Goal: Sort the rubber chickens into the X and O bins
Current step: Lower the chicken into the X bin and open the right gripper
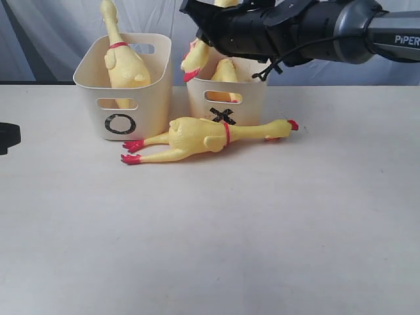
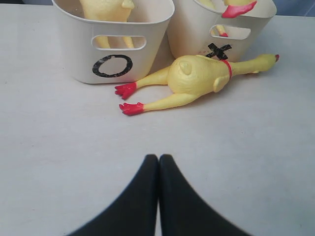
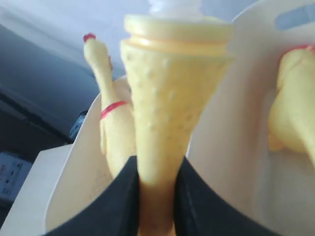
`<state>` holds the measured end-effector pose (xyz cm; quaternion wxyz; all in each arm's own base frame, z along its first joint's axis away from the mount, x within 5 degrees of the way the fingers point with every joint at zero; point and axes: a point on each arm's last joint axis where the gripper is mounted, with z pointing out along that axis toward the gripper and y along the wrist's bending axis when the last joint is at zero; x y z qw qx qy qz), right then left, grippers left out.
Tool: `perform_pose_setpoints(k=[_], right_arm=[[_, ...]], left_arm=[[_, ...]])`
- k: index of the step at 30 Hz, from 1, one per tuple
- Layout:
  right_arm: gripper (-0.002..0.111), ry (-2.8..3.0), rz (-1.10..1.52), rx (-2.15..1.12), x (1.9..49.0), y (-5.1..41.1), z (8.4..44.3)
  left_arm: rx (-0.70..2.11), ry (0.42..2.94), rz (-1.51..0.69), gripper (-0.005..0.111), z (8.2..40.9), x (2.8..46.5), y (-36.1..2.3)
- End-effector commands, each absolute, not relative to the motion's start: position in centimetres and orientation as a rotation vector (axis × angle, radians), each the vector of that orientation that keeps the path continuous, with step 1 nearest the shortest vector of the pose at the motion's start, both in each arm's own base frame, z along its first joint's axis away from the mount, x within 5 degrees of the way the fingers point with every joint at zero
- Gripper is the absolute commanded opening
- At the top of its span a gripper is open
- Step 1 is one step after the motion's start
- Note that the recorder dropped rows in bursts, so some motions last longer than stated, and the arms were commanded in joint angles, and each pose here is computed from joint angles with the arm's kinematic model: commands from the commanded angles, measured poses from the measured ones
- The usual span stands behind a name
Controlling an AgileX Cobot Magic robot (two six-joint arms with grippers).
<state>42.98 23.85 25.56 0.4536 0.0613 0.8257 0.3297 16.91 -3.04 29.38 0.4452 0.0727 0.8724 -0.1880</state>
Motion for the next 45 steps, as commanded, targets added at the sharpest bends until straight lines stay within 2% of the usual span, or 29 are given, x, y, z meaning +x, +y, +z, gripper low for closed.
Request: perform_pose_setpoints(k=[1, 10, 27, 45], right_arm=[[0.004, 1.93, 0.68, 0.135, 43.7, 22.7, 26.7], [0.004, 1.809, 0.481, 0.006, 44.4, 22.1, 27.0], [0.004, 1.772, 0.197, -0.172, 46.0, 21.9, 22.8], [0.004, 1.823, 0.138, -0.192, 46.2, 21.8, 21.0]], left_arm=[[0.187, 2.162, -0.474, 0.0, 29.3, 16.7, -3.2], [0.186, 2.161, -0.476, 0.0, 29.3, 16.7, -3.2], [0.186, 2.161, -0.476, 0.0, 29.3, 16.7, -3.2], [0.186, 2.161, -0.476, 0.0, 29.3, 16.7, -3.2]])
